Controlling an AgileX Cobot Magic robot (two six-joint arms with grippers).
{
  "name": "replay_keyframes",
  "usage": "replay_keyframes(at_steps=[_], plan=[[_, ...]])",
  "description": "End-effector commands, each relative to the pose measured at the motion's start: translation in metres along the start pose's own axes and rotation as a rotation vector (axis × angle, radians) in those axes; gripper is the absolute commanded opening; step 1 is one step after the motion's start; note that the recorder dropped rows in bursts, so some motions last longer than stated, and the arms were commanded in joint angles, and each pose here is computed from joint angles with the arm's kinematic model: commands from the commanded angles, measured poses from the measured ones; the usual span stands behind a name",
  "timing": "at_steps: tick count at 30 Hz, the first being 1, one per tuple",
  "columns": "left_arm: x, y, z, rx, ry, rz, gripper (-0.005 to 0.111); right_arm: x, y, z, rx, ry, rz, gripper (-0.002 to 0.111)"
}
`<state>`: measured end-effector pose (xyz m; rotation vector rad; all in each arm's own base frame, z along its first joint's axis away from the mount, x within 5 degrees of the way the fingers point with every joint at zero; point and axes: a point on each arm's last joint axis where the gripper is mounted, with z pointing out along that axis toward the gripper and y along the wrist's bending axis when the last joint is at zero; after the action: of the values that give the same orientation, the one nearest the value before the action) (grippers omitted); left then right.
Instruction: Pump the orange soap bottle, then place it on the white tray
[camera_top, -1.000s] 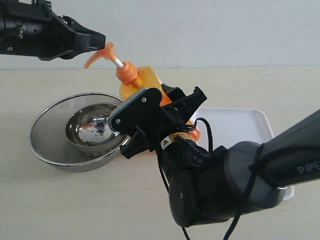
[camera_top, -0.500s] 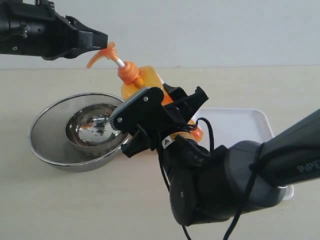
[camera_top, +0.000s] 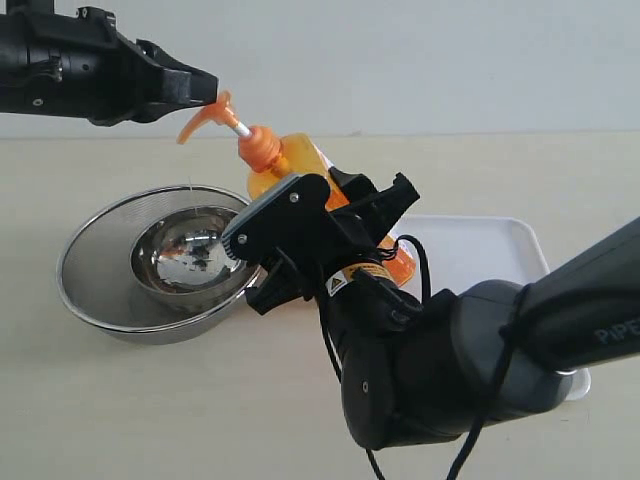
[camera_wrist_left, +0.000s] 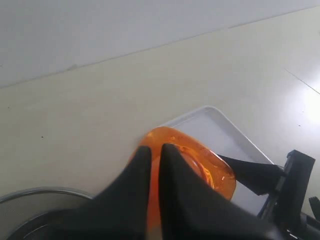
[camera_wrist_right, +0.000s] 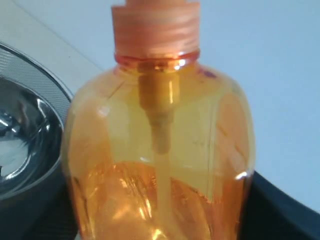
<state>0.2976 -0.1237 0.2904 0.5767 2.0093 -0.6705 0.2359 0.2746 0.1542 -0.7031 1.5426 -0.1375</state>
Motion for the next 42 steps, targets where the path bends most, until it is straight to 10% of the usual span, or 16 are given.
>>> replay_keyframes(at_steps=[1,42], plan=[[0.020,-0.004,0.013,0.057,0.100,0.041,0.005,-0.007,0.009,-0.001,-0.075,-0.034,0.018,0.011],[0.031,0.001,0.026,0.078,0.148,0.023,0.005,-0.011,0.016,-0.004,-0.110,-0.066,0.008,0.011]])
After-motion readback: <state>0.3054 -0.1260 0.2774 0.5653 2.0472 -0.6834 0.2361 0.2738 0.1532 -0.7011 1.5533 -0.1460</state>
